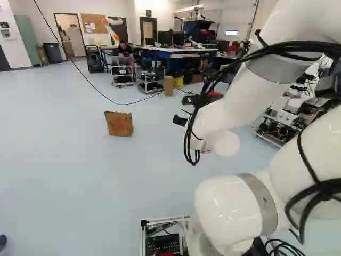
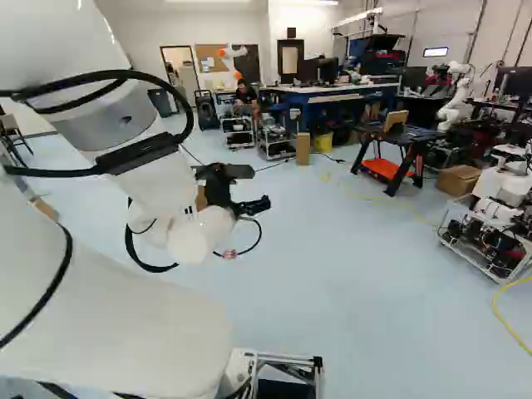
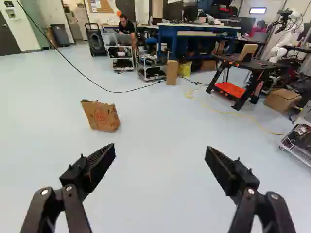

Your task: Pick up the grocery bag from the ground

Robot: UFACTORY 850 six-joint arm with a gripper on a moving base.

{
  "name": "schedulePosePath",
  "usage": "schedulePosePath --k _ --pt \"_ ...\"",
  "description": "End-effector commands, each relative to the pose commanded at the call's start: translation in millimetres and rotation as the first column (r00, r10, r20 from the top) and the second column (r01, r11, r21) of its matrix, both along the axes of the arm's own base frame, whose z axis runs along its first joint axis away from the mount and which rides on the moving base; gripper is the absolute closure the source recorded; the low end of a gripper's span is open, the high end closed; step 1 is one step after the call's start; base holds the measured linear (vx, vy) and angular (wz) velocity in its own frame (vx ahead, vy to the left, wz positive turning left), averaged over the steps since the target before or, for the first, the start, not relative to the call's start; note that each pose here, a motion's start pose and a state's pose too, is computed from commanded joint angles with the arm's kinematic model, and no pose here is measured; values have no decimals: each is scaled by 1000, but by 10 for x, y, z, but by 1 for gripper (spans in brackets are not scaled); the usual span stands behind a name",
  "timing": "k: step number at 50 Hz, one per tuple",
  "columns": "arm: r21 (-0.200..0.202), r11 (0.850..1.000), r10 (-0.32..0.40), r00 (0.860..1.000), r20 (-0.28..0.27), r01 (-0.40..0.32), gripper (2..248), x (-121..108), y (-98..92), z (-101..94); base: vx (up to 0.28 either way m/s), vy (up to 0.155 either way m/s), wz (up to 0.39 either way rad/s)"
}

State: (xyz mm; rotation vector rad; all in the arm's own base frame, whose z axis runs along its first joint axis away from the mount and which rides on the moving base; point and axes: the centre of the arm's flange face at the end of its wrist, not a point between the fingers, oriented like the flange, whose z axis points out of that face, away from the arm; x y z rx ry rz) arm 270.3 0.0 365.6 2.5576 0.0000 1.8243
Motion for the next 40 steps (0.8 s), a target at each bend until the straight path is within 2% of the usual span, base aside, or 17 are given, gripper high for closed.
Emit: schedulePosePath --k 40 --pt "0 1000 0 1000 0 0 3 0 0 0 0 0 0"
